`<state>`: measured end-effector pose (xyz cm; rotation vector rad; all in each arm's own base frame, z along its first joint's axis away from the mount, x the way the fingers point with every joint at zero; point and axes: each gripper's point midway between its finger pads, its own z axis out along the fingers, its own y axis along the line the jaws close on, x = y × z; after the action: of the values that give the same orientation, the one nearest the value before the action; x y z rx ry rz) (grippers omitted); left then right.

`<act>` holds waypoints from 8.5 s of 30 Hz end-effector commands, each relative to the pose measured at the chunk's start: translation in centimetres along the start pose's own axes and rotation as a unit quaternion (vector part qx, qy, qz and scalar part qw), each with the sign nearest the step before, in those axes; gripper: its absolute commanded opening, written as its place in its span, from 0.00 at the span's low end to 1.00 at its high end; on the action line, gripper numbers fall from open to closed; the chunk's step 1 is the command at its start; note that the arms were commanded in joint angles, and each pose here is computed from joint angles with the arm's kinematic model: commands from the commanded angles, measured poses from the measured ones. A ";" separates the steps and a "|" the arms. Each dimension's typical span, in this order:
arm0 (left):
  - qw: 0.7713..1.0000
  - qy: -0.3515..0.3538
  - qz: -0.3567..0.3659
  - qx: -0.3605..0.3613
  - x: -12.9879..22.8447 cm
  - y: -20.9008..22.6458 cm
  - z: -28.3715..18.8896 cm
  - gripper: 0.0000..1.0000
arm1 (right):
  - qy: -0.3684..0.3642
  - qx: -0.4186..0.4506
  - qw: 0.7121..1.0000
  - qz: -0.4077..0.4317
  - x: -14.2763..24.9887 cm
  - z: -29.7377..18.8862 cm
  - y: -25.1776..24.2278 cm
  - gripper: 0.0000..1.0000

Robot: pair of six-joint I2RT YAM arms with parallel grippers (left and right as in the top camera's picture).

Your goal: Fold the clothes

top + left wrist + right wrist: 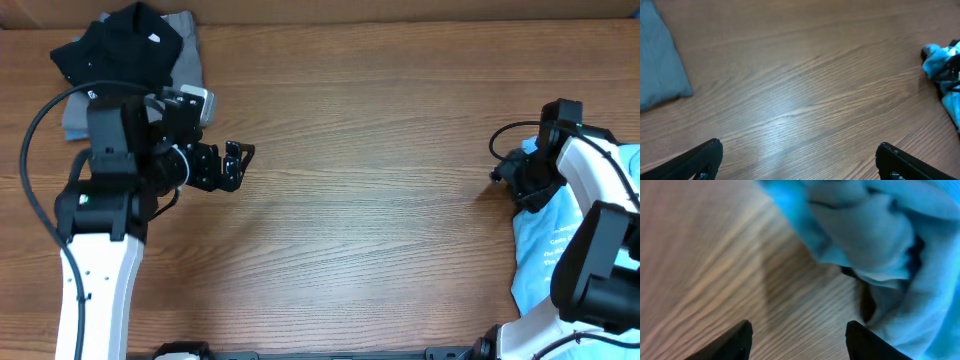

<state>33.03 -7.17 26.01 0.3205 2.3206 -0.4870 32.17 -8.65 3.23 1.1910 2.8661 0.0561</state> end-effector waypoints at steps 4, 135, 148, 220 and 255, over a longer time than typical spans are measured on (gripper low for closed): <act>0.999 0.028 -0.016 0.000 0.2 1.0 2.1 1.00 | -0.048 0.010 0.999 -0.002 -2.4 0.1 0.2 0.65; 0.991 0.066 -0.115 0.025 1.9 0.0 2.5 1.00 | -0.278 -0.253 0.915 -0.145 -7.0 -23.5 14.5 0.04; 0.992 0.053 -0.108 0.023 1.1 -0.2 1.6 1.00 | -0.250 -0.386 0.846 -0.269 1.3 -29.5 23.6 0.04; 0.974 0.179 0.136 0.003 5.1 -2.8 37.5 0.69 | -0.308 -0.322 0.851 -0.278 15.6 -37.6 15.1 0.70; 0.932 0.053 0.000 -0.359 -10.1 21.1 10.0 0.32 | -0.297 -0.194 0.930 -0.094 8.0 -32.8 9.9 0.71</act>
<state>54.16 5.84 14.04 0.0137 2.5663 0.3745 31.86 6.18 35.94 0.5743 2.3208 0.2453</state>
